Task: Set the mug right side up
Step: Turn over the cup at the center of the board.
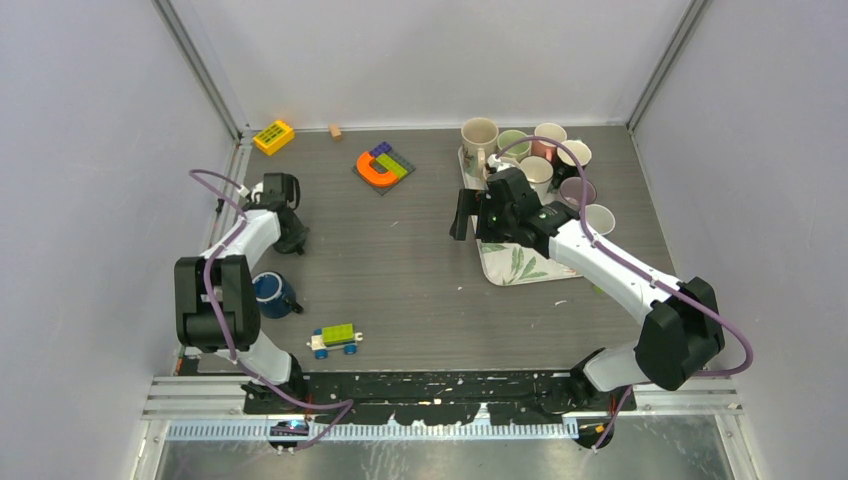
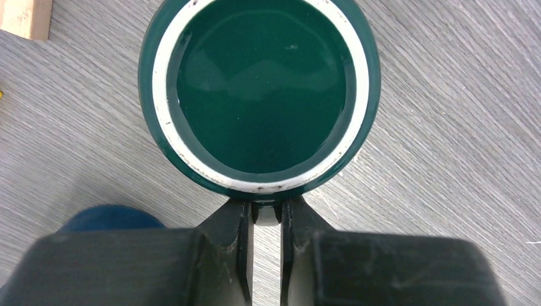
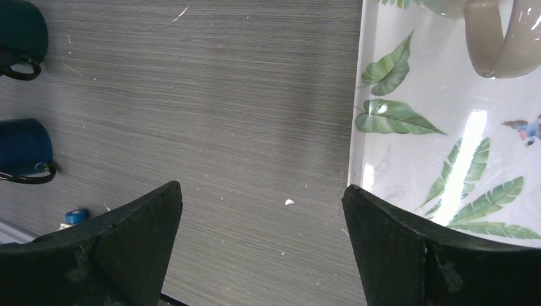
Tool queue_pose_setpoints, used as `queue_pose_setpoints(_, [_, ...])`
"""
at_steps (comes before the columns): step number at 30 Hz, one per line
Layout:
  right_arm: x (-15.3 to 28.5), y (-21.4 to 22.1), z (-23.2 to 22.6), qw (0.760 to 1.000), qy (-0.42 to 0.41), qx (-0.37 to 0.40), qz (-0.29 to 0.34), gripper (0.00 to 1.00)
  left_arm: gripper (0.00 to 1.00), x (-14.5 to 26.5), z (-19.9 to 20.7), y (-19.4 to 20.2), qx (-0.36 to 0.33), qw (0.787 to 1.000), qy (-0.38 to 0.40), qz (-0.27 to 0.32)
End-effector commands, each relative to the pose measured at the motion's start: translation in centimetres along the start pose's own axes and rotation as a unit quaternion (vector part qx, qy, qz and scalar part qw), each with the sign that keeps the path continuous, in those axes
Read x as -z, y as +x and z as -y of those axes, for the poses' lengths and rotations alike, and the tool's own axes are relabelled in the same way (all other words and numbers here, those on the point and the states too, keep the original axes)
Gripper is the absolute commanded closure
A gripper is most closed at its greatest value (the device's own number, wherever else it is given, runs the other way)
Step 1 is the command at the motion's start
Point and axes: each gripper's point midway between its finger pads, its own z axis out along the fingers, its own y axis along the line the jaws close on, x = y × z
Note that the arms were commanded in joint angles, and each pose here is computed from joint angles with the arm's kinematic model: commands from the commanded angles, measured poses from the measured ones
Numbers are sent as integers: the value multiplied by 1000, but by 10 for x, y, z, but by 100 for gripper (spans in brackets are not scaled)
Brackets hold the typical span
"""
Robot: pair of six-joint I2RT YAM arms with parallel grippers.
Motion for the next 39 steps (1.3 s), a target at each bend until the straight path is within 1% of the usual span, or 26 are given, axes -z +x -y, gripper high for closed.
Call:
queue_pose_setpoints(1, [-2,-7,-6,1000,-12,0,12,0,100,9,14,-13,18,999,30,15])
queue_pose_setpoints(5, [-2,-9,-7,1000,-12,-4,16,0,100,29,34,-20,24,995,90,28])
queue_pose_setpoints(9, [0,-13,-10,999,-19,-14,24,0,100,59,58,-31,40,984,170,38])
queue_pose_setpoints(11, [1,-17,-13,999,-24,-21,30,0,100,75,72,-34,51,975,214,39])
queue_pose_setpoints(14, [3,-22,-25,997,-56,-37,29,0,100,101,95,-36,76,953,291,37])
queue_pose_setpoints(18, [8,-35,-41,993,-100,-59,35,0,100,136,123,-42,110,914,390,33])
queue_pose_setpoints(21, [13,-45,-57,986,-143,-75,43,0,100,169,152,-36,117,875,470,22])
queue_pose_setpoints(23, [17,-50,-70,979,-179,-86,43,0,100,196,169,-40,118,842,525,28])
queue_pose_setpoints(25, [20,-56,-83,970,-218,-97,44,0,100,216,181,-37,114,817,564,26])
queue_pose_setpoints(29, [33,-67,-112,943,-311,-112,42,0,100,250,204,-29,108,765,635,7])
queue_pose_setpoints(32, [44,-77,-130,924,-361,-113,47,1,100,273,219,-17,95,727,680,-11])
queue_pose_setpoints(37, [54,-89,-146,904,-405,-128,47,7,100,298,232,-6,83,677,731,-29])
queue_pose_setpoints(39, [56,-93,-151,898,-418,-132,46,10,100,304,235,-2,83,663,743,-36])
